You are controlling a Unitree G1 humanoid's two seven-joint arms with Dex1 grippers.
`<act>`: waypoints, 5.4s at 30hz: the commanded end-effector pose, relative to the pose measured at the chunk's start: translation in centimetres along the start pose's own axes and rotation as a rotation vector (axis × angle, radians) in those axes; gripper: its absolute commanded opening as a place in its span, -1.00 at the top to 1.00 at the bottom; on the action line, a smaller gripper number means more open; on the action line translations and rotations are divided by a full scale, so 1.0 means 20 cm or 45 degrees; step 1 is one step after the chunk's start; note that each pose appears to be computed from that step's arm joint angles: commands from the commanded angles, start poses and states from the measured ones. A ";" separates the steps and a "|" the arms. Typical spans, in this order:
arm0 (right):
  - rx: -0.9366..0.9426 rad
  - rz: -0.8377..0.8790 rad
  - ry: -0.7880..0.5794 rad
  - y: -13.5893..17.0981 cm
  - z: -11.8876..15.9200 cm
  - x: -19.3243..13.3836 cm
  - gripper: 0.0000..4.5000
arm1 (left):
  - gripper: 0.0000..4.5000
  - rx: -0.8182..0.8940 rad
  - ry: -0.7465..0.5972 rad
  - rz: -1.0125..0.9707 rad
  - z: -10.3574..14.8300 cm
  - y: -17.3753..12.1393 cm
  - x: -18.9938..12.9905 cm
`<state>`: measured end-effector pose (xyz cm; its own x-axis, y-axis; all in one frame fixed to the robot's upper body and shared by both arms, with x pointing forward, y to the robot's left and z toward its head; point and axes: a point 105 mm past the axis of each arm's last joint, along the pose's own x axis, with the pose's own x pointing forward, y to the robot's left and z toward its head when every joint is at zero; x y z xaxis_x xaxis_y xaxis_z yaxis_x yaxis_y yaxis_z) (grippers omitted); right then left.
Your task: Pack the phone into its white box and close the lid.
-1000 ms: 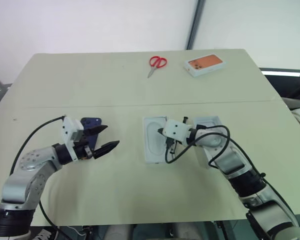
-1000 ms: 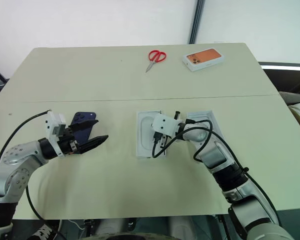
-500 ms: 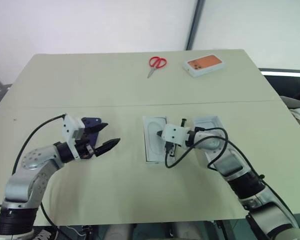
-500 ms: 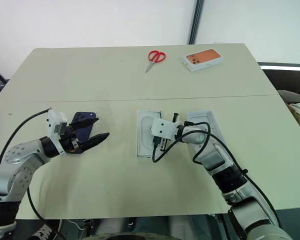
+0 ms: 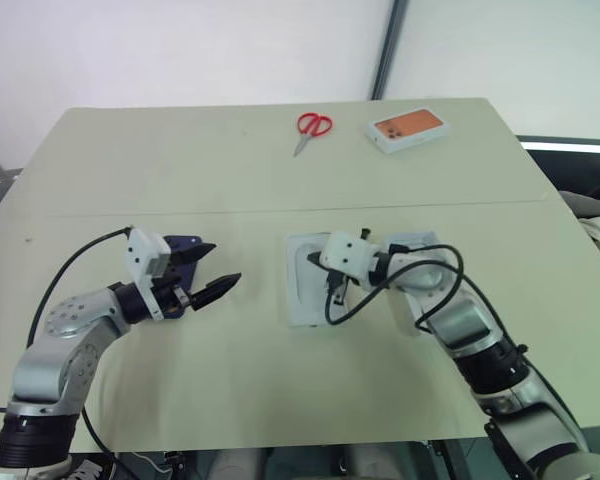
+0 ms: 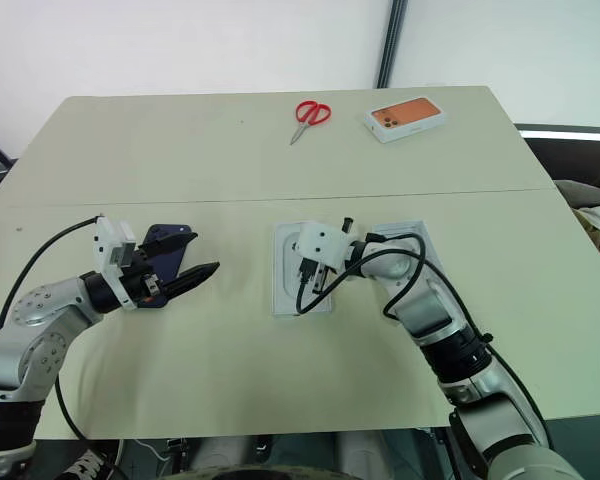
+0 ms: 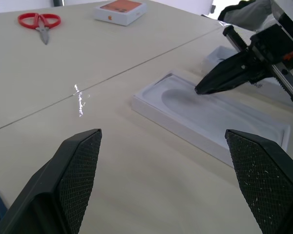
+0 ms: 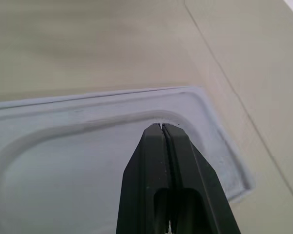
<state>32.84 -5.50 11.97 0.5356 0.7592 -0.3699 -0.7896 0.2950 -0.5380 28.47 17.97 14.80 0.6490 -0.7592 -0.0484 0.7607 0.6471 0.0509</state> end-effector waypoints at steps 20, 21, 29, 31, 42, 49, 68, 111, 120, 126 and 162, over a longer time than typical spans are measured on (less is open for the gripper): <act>0.103 -0.110 -0.183 -0.14 0.16 -0.04 0.98 | -0.91 -0.006 -0.026 0.111 0.07 0.12 -0.06; 0.115 -0.113 -0.200 -0.15 0.18 -0.05 0.98 | -0.91 -0.018 -0.028 0.115 0.07 0.13 -0.07; 0.162 -0.111 -0.304 -0.13 0.29 0.08 0.98 | -0.91 -0.233 0.001 0.265 0.08 0.31 -0.16; 0.142 -0.078 -0.330 -0.09 0.32 0.13 0.98 | -0.91 -0.323 0.009 0.309 0.09 0.36 -0.19; 0.006 -0.092 -0.462 0.03 0.53 0.45 0.98 | -0.91 -0.753 0.094 0.533 -0.01 0.57 -0.43; 0.030 -0.002 -0.420 0.18 0.52 0.56 0.98 | -0.91 -0.764 0.363 0.631 -0.19 0.62 -0.54; -0.048 0.172 -0.289 0.33 0.45 0.65 0.98 | -0.91 -1.238 0.732 0.262 -0.52 0.30 -0.37; -0.083 0.191 -0.049 0.31 0.30 0.74 0.98 | -0.91 -1.386 0.606 0.054 -0.43 0.12 -0.02; -0.087 0.180 -0.034 0.30 0.26 0.73 0.98 | -0.91 -1.418 0.500 0.224 -0.45 0.26 -0.13; -0.094 0.184 -0.033 0.31 0.26 0.73 0.99 | -0.80 -1.436 0.483 0.271 -0.48 0.29 -0.18; 0.298 0.187 -0.363 0.12 0.42 0.52 1.00 | 0.99 -1.670 0.172 0.190 -0.42 0.26 -0.19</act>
<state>34.68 7.27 9.15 0.3920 0.8603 -0.3258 -0.8964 0.2775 -0.3457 30.36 24.89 7.83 0.6532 -0.7185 -0.2389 0.1111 0.4031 -0.9084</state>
